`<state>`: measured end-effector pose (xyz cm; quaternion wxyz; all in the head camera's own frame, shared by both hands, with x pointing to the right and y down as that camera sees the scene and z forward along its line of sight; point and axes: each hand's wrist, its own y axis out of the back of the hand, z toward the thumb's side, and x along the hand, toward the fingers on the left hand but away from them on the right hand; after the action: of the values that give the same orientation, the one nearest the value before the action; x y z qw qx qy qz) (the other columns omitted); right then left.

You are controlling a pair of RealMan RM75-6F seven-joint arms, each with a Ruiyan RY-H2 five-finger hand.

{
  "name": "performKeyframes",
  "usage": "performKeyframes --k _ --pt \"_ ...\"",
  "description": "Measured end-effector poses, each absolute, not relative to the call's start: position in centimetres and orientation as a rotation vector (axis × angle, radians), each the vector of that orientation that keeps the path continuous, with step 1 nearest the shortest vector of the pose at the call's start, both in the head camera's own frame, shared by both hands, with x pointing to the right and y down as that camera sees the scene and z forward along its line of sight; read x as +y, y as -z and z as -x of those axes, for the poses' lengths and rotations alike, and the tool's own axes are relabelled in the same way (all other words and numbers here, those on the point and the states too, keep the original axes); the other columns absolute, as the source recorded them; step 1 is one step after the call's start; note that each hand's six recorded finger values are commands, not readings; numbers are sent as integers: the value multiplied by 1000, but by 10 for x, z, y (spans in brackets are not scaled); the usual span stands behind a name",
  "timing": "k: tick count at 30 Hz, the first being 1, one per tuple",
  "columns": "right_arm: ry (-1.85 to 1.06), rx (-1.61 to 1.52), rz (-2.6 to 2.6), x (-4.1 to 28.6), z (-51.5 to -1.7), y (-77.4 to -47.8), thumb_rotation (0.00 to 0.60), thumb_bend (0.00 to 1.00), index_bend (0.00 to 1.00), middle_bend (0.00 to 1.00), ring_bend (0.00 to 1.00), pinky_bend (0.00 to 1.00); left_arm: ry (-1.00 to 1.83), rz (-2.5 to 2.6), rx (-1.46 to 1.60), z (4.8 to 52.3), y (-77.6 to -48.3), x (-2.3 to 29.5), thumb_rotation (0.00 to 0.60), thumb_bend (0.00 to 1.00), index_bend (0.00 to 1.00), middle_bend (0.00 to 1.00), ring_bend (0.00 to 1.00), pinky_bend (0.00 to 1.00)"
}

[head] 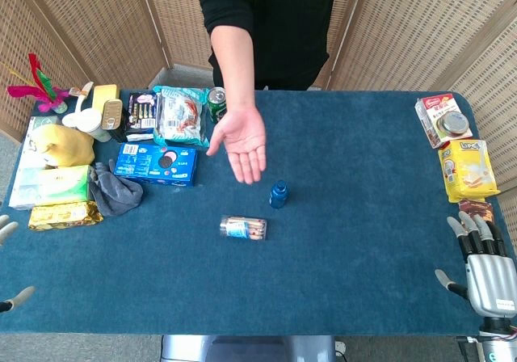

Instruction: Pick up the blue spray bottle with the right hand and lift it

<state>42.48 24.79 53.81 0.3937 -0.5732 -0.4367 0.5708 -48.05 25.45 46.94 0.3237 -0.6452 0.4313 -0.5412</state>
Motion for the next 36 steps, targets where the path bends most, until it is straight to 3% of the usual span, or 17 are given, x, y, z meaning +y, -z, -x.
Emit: performKeyframes --k 7,16,27,36 --pt "-1442 -1104 1516 247 -421 -548 600 45 109 35 29 55 1414 1694 1143 484 -466 254 600 142 0 0 0 86" --pt "-1377 -1171 1708 236 -412 -568 600 68 134 124 111 158 1413 1693 1150 485 -465 255 600 142 0 0 0 86" --pt "-1221 -1236 2127 168 -368 -642 600 69 137 161 152 205 1437 1690 1142 485 -469 254 600 142 0 0 0 86" --pt "-1176 -1234 2279 140 -319 -673 600 69 136 173 153 205 1452 1687 1147 486 -471 251 600 143 0 0 0 86"
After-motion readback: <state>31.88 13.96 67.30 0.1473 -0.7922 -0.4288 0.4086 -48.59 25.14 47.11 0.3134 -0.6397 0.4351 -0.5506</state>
